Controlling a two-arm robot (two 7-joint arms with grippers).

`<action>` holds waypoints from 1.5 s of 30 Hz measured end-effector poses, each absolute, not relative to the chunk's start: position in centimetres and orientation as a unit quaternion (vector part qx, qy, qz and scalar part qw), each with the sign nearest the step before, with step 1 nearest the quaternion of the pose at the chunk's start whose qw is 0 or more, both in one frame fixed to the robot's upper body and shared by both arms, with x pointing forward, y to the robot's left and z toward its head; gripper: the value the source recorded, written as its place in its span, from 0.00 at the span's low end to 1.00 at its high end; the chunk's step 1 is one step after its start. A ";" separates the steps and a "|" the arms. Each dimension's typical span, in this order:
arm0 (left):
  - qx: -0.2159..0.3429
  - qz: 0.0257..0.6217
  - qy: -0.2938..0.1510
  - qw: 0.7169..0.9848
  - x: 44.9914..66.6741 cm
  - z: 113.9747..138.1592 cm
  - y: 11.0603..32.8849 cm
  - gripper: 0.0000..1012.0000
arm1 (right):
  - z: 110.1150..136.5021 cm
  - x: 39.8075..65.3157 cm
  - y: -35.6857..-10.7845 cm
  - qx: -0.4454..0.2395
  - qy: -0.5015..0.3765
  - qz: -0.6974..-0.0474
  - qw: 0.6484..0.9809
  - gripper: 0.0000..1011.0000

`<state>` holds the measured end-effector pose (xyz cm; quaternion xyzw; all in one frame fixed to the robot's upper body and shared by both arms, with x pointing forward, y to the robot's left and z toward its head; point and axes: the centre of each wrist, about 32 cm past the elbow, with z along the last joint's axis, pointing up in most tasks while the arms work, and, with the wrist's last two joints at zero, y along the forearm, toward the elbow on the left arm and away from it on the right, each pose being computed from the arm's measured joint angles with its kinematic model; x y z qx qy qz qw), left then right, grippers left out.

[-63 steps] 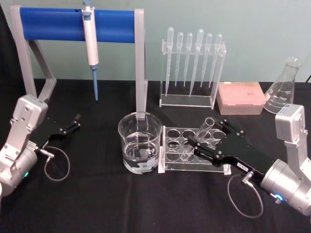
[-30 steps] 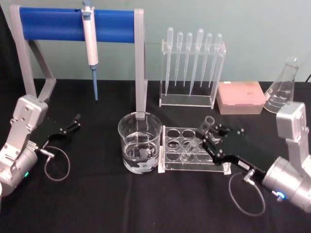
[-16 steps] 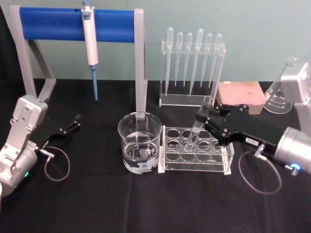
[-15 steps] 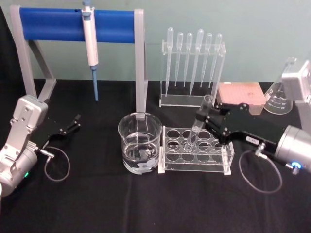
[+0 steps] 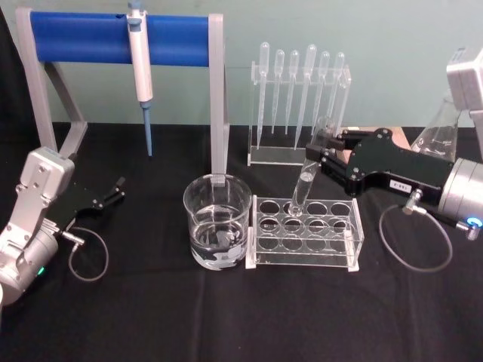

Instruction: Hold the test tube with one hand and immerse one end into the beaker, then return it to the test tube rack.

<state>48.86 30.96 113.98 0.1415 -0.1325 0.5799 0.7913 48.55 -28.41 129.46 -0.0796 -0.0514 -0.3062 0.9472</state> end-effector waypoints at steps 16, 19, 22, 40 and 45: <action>0.141 0.580 -0.132 0.791 48.9 114.0 31.0 0.99 | 131.5 49.0 -28.3 -0.089 -0.054 -0.311 0.945 0.22; 0.141 0.580 -0.132 0.791 48.9 114.0 31.0 0.99 | 131.6 49.0 -28.3 -0.090 -0.053 -0.311 0.945 0.22; 0.141 0.580 -0.132 0.791 48.9 114.0 31.0 0.99 | 131.5 49.0 -28.3 -0.090 -0.053 -0.311 0.945 0.22; 0.141 0.580 -0.132 0.791 48.9 114.0 31.0 0.99 | 131.4 49.0 -28.4 -0.089 -0.054 -0.312 0.944 0.22; 0.141 0.580 -0.132 0.791 48.9 114.0 31.0 0.99 | 131.4 49.0 -28.4 -0.089 -0.054 -0.312 0.944 0.22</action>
